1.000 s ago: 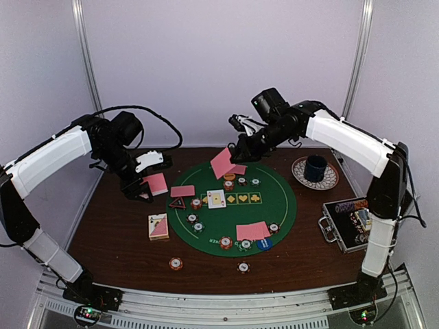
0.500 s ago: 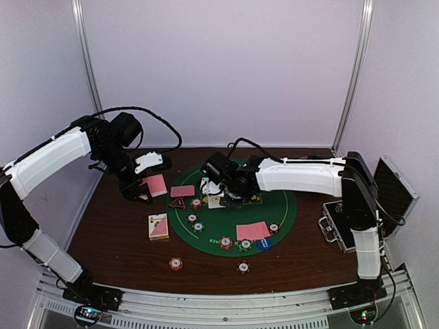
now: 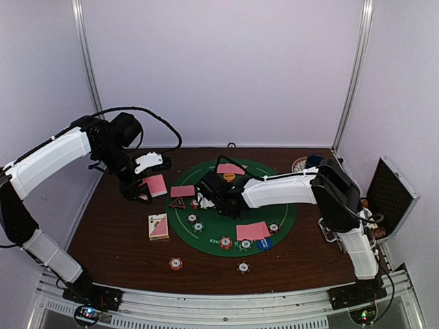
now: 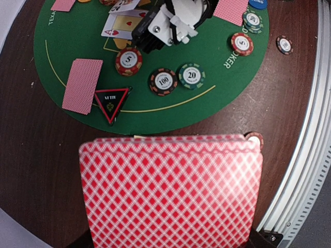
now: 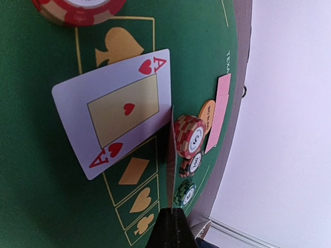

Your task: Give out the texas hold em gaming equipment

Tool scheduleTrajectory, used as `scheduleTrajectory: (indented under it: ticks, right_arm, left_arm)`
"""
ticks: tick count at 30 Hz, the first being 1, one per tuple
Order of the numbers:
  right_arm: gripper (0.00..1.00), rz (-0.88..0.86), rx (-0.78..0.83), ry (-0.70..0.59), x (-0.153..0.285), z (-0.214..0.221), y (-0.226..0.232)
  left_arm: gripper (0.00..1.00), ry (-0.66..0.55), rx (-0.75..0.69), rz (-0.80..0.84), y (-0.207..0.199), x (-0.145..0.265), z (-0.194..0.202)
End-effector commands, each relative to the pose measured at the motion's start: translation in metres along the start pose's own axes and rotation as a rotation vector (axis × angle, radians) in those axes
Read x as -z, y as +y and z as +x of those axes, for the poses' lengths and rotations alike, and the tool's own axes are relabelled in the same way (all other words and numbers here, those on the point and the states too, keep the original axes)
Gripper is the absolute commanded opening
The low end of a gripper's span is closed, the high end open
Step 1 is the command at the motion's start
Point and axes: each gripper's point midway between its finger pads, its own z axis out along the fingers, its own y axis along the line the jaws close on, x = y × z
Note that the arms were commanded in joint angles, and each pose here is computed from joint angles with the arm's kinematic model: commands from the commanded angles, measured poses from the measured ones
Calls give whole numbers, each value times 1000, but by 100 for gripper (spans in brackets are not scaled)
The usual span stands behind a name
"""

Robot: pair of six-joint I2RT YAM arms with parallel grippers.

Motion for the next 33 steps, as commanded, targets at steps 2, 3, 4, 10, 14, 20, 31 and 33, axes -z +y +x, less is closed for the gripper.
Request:
scheduleTrajectory:
  ticks: [2,3,4,10,14,20,31,33]
  right_arm:
    - [13,0,6,15,-1,-3,8]
    - [28,-21,6,16,1,-2,12]
    - [39,-39,2,11,4,-2,14]
    - [67,-64,-89,-33,23,2,6]
    - [99,-16,-199,-66,38,2,-21]
    - [100,147,-574,-91,68,14,-97]
    - [100,-478,-1209,-407,118,-1,-121]
    - [100,-623,-1261,-449,129,-15,-115]
  left_arm:
    - [0,-29,-6,-23,1,10,-2]
    - [0,-30,-6,-21,0,10,-2]
    - [0,-30,-6,-19,0,10,-2]
    - [0,-36,-7,-11,0,10,-4]
    - [0,-43,-8,-6,0,11,-7]
    - [0,-44,-12,-10,0,13,-7]
    - [0,-49,-21,-11,-1,15,-8]
    - [0,-53,-22,-8,-1,15,-9]
